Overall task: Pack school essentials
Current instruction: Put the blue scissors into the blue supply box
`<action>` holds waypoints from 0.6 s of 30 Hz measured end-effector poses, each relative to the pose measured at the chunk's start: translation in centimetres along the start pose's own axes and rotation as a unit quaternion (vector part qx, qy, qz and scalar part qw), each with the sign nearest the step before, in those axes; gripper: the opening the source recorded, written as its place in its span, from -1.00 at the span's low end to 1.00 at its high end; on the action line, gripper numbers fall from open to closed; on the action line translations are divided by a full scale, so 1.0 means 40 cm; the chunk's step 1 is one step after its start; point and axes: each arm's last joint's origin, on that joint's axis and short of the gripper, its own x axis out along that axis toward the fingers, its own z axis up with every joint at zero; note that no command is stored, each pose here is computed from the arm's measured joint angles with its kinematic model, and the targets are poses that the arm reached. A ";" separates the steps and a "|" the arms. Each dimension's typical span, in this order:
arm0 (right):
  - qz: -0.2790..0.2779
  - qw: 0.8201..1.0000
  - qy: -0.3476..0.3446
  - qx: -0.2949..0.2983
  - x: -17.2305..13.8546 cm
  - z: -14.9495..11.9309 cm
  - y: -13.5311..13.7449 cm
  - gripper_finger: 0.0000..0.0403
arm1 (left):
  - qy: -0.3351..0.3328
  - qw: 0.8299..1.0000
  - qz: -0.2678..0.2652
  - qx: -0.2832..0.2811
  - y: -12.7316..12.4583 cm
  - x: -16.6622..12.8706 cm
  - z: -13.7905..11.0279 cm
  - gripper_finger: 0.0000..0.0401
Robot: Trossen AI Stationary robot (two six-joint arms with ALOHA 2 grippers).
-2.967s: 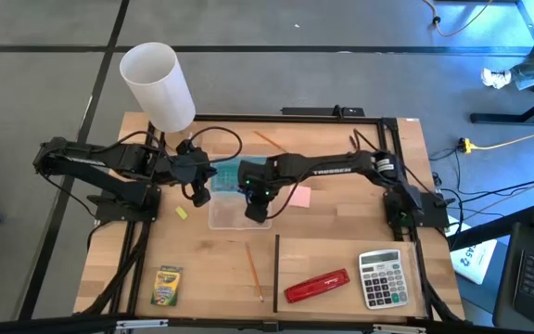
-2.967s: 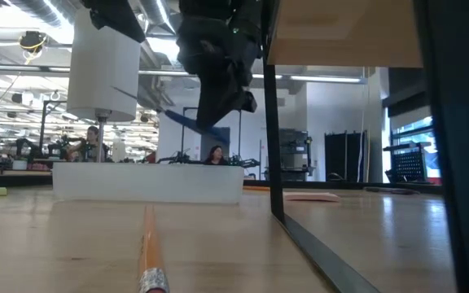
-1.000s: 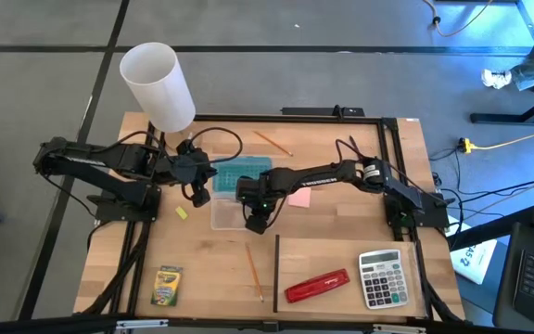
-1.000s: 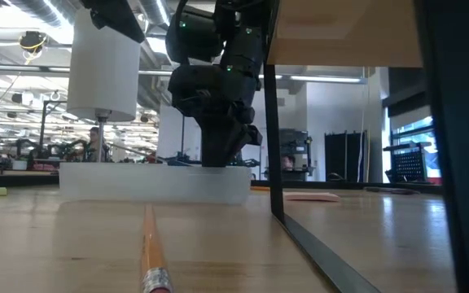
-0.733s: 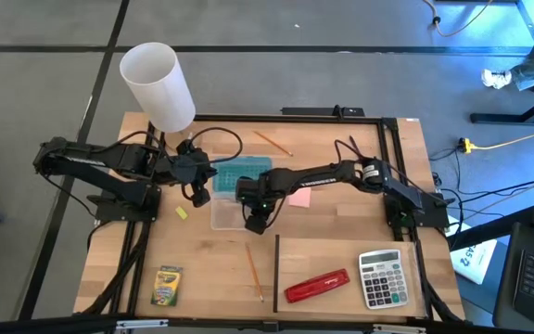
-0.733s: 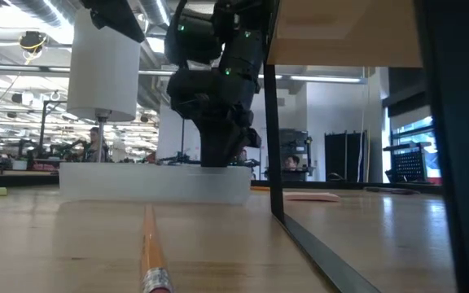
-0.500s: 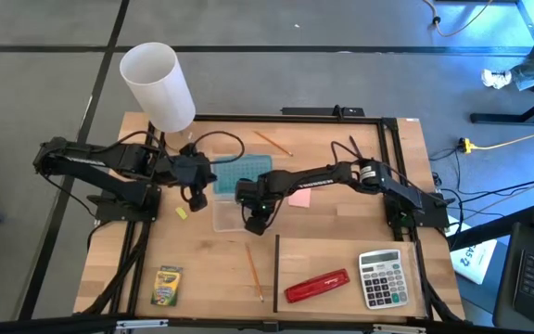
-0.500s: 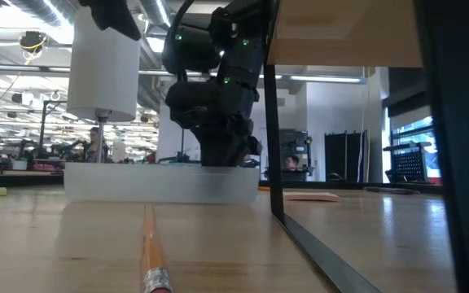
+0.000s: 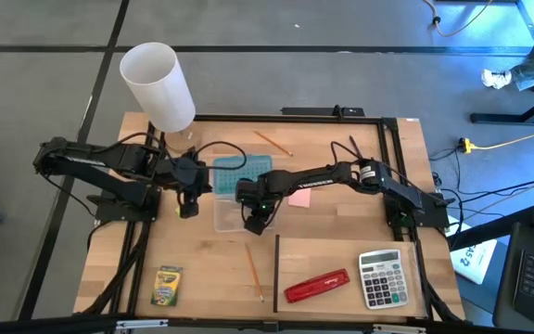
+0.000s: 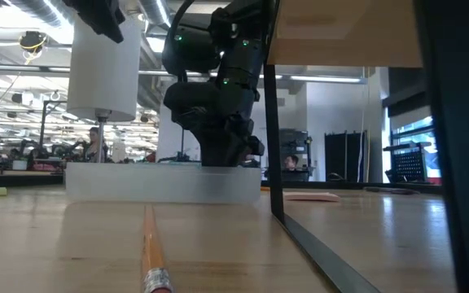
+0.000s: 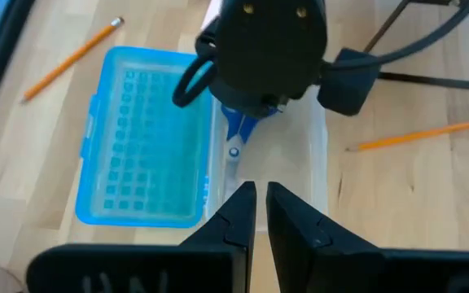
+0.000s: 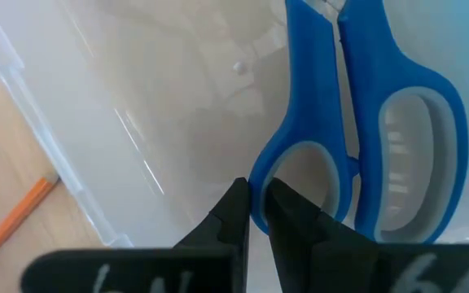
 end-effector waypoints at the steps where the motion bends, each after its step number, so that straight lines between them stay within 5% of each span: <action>1: 0.000 1.000 0.000 0.000 0.000 0.000 0.000 -0.82 | 0.003 1.000 -0.001 0.000 0.000 0.000 -0.001 -0.86; 18: 0.004 1.000 0.003 0.003 0.001 0.001 -0.003 -0.66 | 0.003 1.000 -0.002 0.001 0.000 0.000 -0.001 -0.86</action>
